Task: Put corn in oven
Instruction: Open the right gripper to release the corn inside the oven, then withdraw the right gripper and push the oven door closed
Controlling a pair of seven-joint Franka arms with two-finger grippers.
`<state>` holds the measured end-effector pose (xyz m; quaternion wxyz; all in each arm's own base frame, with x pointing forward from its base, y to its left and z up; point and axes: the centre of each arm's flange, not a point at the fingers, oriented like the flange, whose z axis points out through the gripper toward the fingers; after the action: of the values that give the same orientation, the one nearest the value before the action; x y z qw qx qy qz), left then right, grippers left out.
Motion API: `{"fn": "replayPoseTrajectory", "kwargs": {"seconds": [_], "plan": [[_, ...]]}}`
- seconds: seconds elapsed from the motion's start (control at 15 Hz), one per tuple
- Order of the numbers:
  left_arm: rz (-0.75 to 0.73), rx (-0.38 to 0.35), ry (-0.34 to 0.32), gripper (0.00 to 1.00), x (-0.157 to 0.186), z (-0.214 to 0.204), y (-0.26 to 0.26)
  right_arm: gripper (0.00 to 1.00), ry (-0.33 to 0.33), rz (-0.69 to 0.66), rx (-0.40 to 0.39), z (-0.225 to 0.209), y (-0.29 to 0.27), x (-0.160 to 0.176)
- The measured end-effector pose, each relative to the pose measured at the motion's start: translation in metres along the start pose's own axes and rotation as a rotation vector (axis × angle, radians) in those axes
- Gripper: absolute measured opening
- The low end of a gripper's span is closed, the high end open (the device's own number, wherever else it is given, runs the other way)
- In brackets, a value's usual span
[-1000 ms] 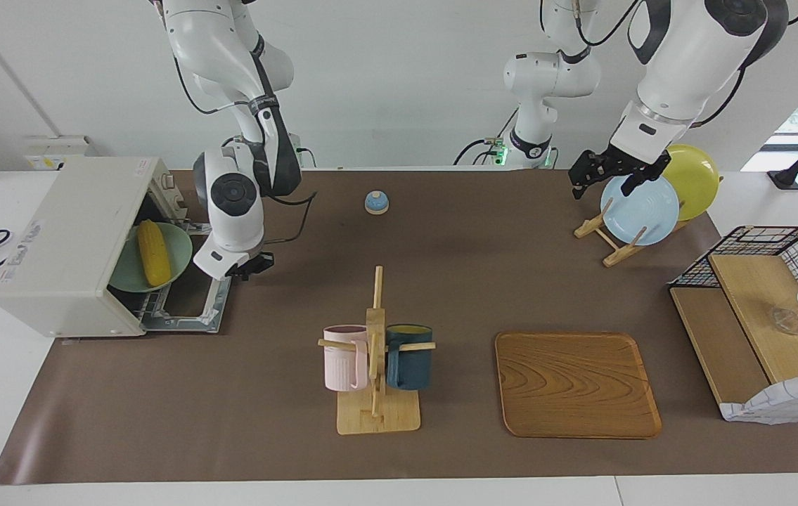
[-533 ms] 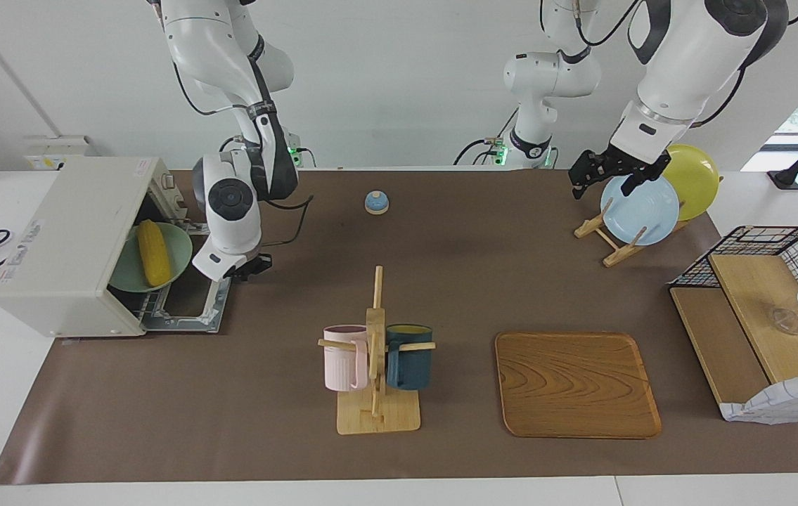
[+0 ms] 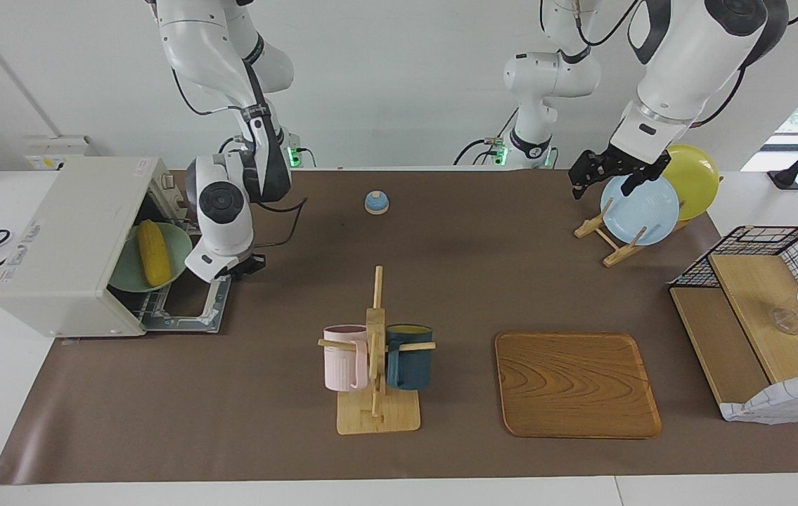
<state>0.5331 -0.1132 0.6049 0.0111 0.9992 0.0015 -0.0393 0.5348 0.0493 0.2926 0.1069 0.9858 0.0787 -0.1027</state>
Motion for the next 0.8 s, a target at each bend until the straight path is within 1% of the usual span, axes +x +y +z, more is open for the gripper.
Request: {"fn": "replayPoseTrajectory", "kwargs": {"seconds": [0.27,0.47,0.6,0.8], "plan": [[0.000,0.000,0.000,1.00,0.000,0.000,0.000,0.01,-0.013,-0.012,-0.012,-0.001,0.001,-0.002],[0.000,0.000,0.000,1.00,0.000,0.000,0.000,0.01,-0.023,-0.059,-0.012,-0.015,0.005,-0.004],[0.000,0.000,0.000,1.00,0.000,0.000,0.000,0.01,-0.033,-0.102,-0.001,-0.036,0.014,-0.009],[0.000,0.000,0.000,1.00,0.000,0.000,0.000,0.01,-0.061,-0.147,-0.003,-0.085,0.046,-0.021]]}}
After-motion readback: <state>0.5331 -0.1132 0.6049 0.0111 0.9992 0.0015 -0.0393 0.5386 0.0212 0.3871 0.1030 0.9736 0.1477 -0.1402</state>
